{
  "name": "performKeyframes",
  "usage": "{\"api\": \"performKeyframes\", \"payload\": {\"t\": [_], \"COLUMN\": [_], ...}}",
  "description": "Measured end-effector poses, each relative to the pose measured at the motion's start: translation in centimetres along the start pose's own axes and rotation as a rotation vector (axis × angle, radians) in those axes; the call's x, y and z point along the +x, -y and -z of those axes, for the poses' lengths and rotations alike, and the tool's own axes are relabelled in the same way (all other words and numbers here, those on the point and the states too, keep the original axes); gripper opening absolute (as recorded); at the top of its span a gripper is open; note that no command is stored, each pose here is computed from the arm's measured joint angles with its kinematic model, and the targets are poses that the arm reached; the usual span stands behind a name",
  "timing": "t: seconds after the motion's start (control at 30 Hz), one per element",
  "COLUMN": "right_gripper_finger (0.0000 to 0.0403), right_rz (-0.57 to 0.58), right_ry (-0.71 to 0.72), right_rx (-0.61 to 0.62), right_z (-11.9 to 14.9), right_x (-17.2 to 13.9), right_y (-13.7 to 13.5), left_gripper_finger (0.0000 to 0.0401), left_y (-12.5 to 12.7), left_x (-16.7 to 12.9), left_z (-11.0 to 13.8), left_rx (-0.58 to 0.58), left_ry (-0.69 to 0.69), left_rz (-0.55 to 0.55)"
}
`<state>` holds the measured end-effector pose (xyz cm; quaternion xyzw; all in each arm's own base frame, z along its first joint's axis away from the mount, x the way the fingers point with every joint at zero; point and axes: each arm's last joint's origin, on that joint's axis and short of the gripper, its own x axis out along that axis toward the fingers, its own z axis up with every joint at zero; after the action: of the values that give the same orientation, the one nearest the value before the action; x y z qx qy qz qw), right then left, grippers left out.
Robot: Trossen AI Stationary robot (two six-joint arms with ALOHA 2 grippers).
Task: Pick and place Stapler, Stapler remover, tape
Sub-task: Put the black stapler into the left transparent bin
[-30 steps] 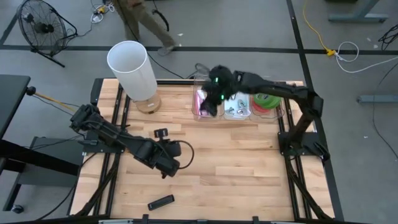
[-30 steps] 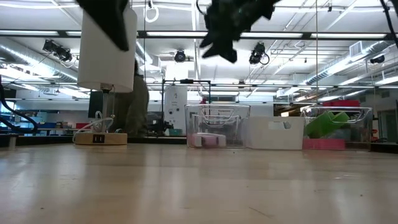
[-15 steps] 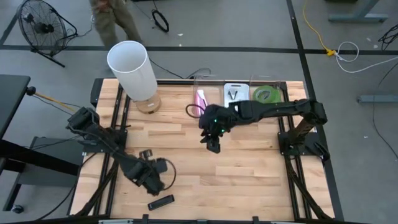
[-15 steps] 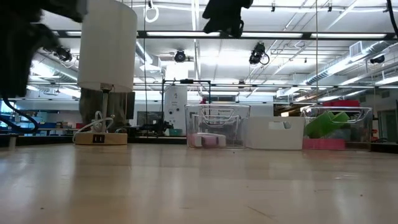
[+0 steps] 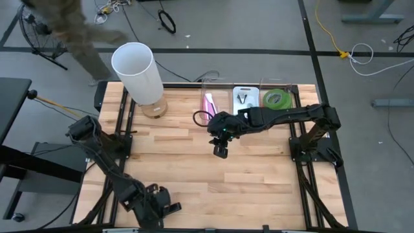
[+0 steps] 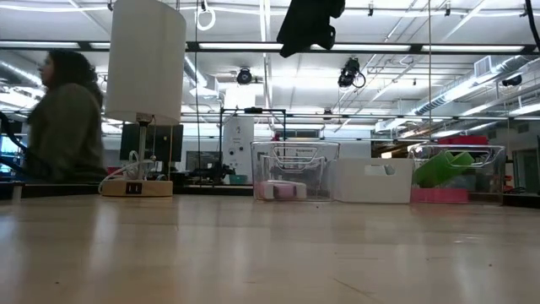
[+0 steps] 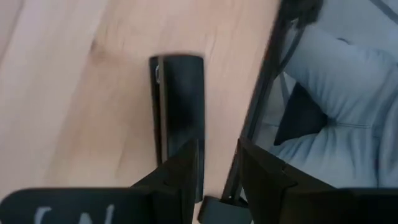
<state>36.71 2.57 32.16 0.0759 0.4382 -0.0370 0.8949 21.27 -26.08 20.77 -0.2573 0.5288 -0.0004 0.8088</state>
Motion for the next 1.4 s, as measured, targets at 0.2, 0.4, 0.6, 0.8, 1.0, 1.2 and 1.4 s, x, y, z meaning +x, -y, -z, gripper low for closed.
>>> {"api": "performKeyframes", "payload": {"t": [0.2,0.4,0.6,0.8,1.0,1.2,1.4], "right_gripper_finger": [0.0144,0.0144,0.0144,0.0144,0.0144,0.0144,0.0144], "right_rz": [0.003,0.017,0.055,0.063,0.058,0.058,0.058], "right_ry": [-0.003,-0.023,-0.031,-0.044,-0.020,-0.021,-0.021], "right_rx": [-0.006,-0.027,-0.034,-0.026,-0.037,-0.043,-0.044], "right_z": [0.0,0.6,1.5,1.8,1.6,1.6,1.6], "right_x": [0.0,0.6,1.8,2.2,2.2,2.2,2.2], "right_y": [0.0,0.1,0.6,0.9,0.9,0.9,0.9], "left_gripper_finger": [0.0115,0.0143,0.0204,0.0223,0.0208,0.0196,0.0195], "left_y": [-0.4,-0.2,-0.1,-0.3,-0.3,-1.1,-1.1], "left_x": [1.9,3.1,3.1,3.1,3.0,2.8,2.7], "left_z": [0.3,0.5,0.5,0.4,-0.2,0.1,0.1], "left_rx": [-0.011,-0.039,-0.032,-0.039,-0.029,-0.019,-0.051], "left_ry": [-0.035,-0.106,-0.118,-0.135,-0.163,-0.201,-0.199], "left_rz": [-0.048,-0.021,-0.014,-0.025,-0.020,-0.120,-0.131]}}
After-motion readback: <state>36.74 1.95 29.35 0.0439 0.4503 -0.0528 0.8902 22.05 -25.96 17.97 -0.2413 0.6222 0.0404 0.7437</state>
